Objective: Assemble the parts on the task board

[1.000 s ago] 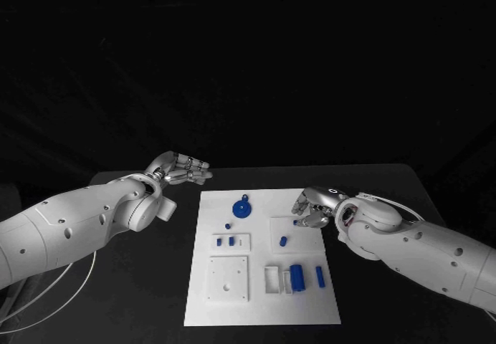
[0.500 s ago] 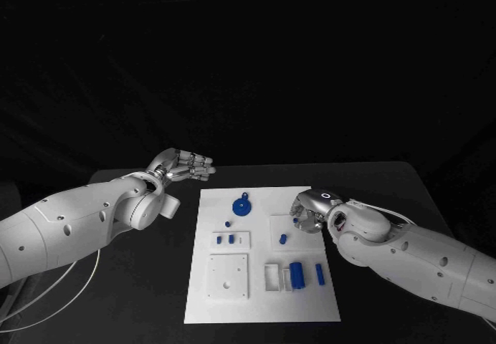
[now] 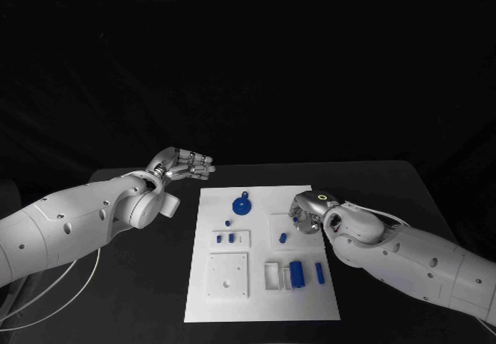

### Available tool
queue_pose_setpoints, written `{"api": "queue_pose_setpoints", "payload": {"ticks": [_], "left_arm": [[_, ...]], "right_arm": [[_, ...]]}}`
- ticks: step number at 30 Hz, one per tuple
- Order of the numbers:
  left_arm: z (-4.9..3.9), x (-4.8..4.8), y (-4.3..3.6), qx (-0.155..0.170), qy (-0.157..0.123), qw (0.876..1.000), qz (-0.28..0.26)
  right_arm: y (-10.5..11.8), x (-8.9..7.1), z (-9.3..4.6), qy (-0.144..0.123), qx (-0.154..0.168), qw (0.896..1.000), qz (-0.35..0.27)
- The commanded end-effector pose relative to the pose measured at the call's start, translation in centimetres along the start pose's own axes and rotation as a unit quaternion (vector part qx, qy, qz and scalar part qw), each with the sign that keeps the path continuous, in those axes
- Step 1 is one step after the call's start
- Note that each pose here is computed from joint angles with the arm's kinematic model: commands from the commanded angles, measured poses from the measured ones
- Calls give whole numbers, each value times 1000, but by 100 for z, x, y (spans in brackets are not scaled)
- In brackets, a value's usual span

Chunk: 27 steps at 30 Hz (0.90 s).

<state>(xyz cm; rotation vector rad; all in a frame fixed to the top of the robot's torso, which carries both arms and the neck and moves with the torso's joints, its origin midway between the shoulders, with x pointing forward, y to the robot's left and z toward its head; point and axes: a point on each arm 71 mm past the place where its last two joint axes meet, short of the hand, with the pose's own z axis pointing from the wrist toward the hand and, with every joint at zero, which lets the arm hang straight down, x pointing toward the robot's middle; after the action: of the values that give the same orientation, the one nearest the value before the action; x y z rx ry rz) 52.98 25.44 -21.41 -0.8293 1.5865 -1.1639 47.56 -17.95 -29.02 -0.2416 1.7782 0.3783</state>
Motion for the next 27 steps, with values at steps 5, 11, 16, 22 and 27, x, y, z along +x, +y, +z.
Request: {"api": "queue_pose_setpoints", "payload": {"ticks": [5,11,16,22,27], "left_arm": [[7,25,-24,6,11,1000,-6],[10,30,-23,4,11,1000,-6],[10,28,-20,3,11,1000,-3],[10,19,-24,7,7,1000,6],[13,11,-32,14,3,1000,18]], "right_arm": [[-16,102,-3,10,10,1000,-18],[17,155,3,15,9,1000,-22],[23,206,-7,26,9,999,-35],[18,249,-25,30,13,998,-54],[53,236,-25,15,11,998,-56]]}}
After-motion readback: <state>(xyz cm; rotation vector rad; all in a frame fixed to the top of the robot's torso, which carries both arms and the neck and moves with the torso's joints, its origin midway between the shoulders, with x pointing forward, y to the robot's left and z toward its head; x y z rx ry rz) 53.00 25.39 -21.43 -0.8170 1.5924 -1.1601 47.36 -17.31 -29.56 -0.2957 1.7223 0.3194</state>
